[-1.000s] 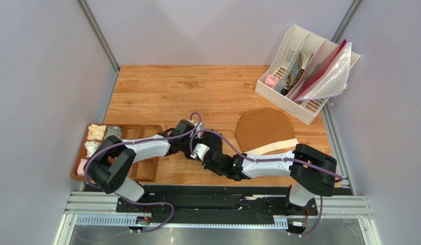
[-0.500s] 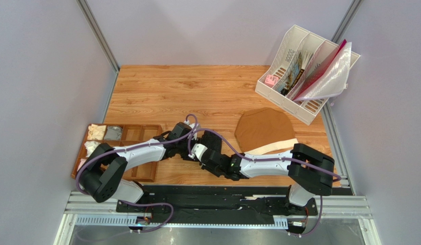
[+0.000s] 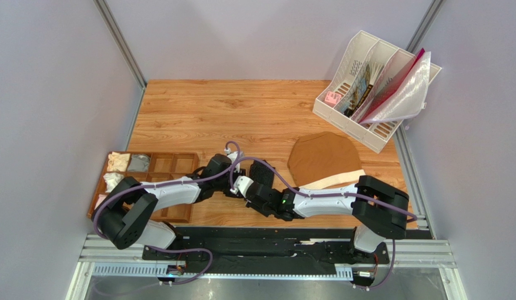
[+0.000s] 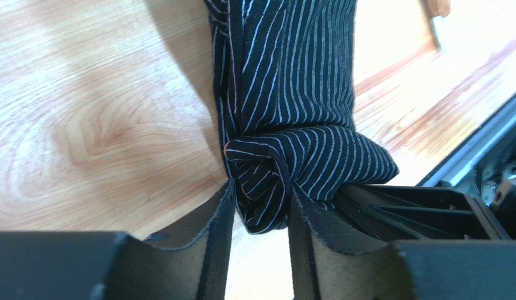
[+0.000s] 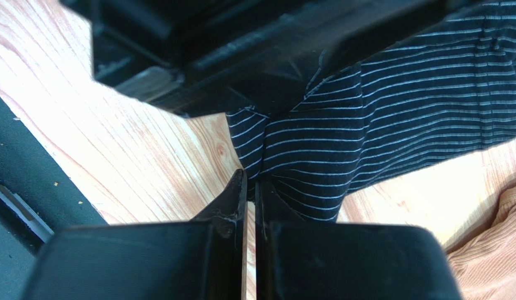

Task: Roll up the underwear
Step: Roll the underwear to the center of the board.

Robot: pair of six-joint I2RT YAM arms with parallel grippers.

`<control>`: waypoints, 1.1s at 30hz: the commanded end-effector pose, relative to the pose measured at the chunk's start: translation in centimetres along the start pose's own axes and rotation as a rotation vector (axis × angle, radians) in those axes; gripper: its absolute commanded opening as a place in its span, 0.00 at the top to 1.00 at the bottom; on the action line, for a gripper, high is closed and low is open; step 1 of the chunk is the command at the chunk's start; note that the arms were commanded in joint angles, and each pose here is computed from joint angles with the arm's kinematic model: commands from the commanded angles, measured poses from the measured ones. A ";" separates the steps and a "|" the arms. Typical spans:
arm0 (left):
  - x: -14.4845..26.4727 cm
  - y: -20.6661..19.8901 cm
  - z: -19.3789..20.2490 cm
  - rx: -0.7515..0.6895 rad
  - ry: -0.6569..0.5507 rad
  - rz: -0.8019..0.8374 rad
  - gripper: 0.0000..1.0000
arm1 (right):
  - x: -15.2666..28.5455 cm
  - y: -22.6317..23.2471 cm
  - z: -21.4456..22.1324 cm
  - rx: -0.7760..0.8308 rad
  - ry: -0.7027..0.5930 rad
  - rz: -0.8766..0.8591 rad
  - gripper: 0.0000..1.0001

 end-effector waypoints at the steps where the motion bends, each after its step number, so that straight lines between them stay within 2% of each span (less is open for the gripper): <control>1: -0.5 0.4 0.6 -0.002 -0.078 0.046 0.64 | -0.5 1.3 1.6 -0.002 0.079 -0.090 1.00; 3: -0.5 0.3 0.5 -0.009 -0.097 0.073 0.68 | -0.4 1.3 1.4 -0.004 0.070 -0.093 1.00; 4: -0.5 0.2 0.4 -0.013 -0.100 0.080 0.74 | -0.3 1.3 1.4 -0.003 0.068 -0.095 1.00; 6: -0.5 -0.1 0.2 -0.030 -0.097 0.106 0.80 | 0.0 1.4 1.1 -0.006 0.048 -0.111 1.00; 7: -0.5 -0.2 0.2 -0.034 -0.090 0.113 0.88 | 0.1 1.4 1.0 -0.009 0.042 -0.116 1.00; 10: -0.1 -0.4 0.2 -0.039 -0.041 0.105 1.00 | 1.0 1.3 0.4 -0.020 0.016 -0.126 0.96; 13: 0.5 -0.1 1.0 -0.029 0.032 0.066 1.00 | 2.1 1.0 0.0 -0.039 -0.012 -0.125 0.72; 14: 0.7 0.2 1.5 -0.018 0.068 0.046 1.00 | 2.4 0.9 0.2 -0.045 -0.012 -0.121 0.57; 16: 0.9 0.2 1.8 -0.009 0.092 0.039 1.00 | 3.1 0.9 -0.2 -0.050 -0.039 -0.121 0.50; 17: 1.2 0.5 2.6 0.010 0.141 0.019 1.00 | 3.3 0.8 -0.2 -0.046 -0.044 -0.108 0.47; 23: 2.1 0.5 4.0 0.045 0.247 -0.001 1.00 | 5.0 2.2 -0.8 0.028 -0.125 -0.066 0.39; 33: 3.9 -0.3 5.1 0.055 0.276 0.009 1.00 | 4.7 4.0 -0.5 0.127 -0.170 -0.066 0.38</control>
Point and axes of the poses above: each gripper's point midway between its finger pads, its own x axis back along the fingers, its own y axis along the line the jaws close on, z = x × y, the point moved 9 cm from there along x, back along the fingers
